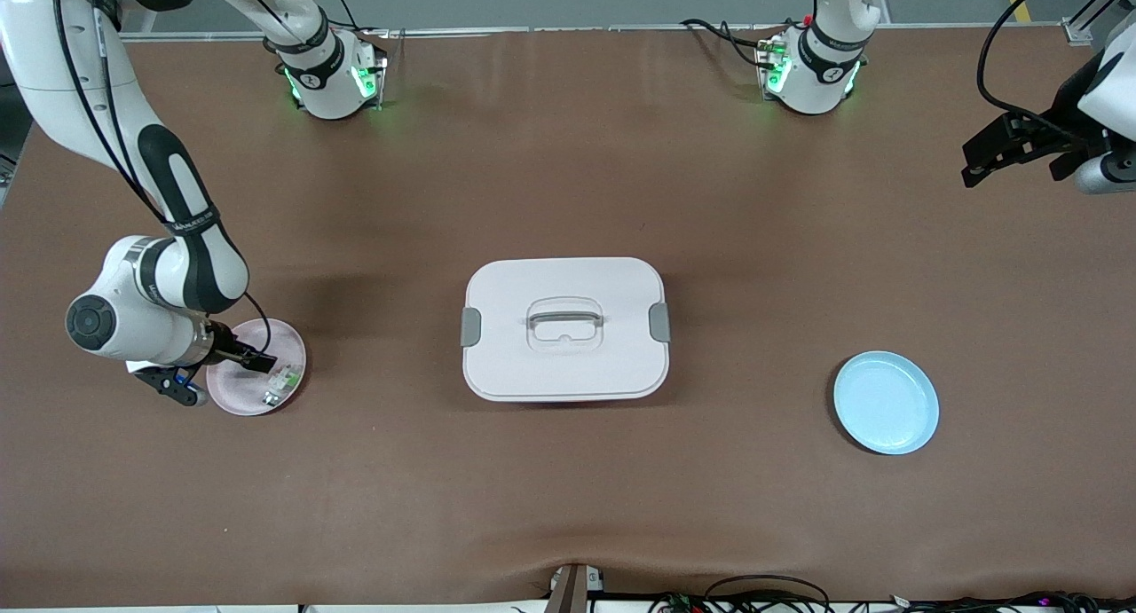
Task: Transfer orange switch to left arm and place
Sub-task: 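Close the right gripper on the orange-and-black switch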
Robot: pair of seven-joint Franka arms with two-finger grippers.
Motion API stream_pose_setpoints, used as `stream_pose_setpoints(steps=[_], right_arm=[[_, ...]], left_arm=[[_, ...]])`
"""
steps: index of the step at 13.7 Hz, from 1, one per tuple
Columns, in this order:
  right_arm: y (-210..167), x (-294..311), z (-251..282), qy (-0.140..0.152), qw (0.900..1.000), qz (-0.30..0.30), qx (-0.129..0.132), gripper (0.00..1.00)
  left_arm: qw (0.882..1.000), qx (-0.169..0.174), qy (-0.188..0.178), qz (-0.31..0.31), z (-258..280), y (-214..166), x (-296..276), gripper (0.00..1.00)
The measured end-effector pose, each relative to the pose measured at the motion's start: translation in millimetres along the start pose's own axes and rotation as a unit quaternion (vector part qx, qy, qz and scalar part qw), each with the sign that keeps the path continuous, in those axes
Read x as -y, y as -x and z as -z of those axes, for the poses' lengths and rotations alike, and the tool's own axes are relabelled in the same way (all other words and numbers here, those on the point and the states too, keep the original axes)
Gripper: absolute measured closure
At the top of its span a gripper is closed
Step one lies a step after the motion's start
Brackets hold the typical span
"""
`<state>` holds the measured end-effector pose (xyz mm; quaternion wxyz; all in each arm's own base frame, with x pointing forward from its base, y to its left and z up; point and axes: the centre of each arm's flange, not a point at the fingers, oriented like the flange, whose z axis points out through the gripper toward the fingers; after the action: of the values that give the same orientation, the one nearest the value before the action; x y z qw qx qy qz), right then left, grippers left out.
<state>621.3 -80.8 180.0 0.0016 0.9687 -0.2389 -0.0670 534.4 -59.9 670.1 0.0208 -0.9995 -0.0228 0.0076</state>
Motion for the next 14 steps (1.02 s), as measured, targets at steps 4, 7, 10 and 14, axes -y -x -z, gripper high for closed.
stream_pose_setpoints(steps=[4,7,10,14], right_arm=[[-1.5,0.6,0.9,-0.002,1.0,0.001,-0.007,0.0],[-2.1,0.9,1.0,-0.003,1.0,0.001,-0.01,0.0],[-2.4,1.5,0.2,-0.004,1.0,0.002,-0.012,0.04],[-2.6,1.5,-0.1,-0.004,1.0,0.002,-0.013,0.27]], left_arm=[[1.0,0.0,0.0,0.0,0.0,0.0,0.0,0.0],[1.0,0.0,0.0,0.0,0.0,0.0,0.0,0.0],[1.0,0.0,0.0,0.0,-0.4,-0.1,0.0,0.0],[1.0,0.001,0.0,0.0,-1.0,-0.4,-0.2,0.0]])
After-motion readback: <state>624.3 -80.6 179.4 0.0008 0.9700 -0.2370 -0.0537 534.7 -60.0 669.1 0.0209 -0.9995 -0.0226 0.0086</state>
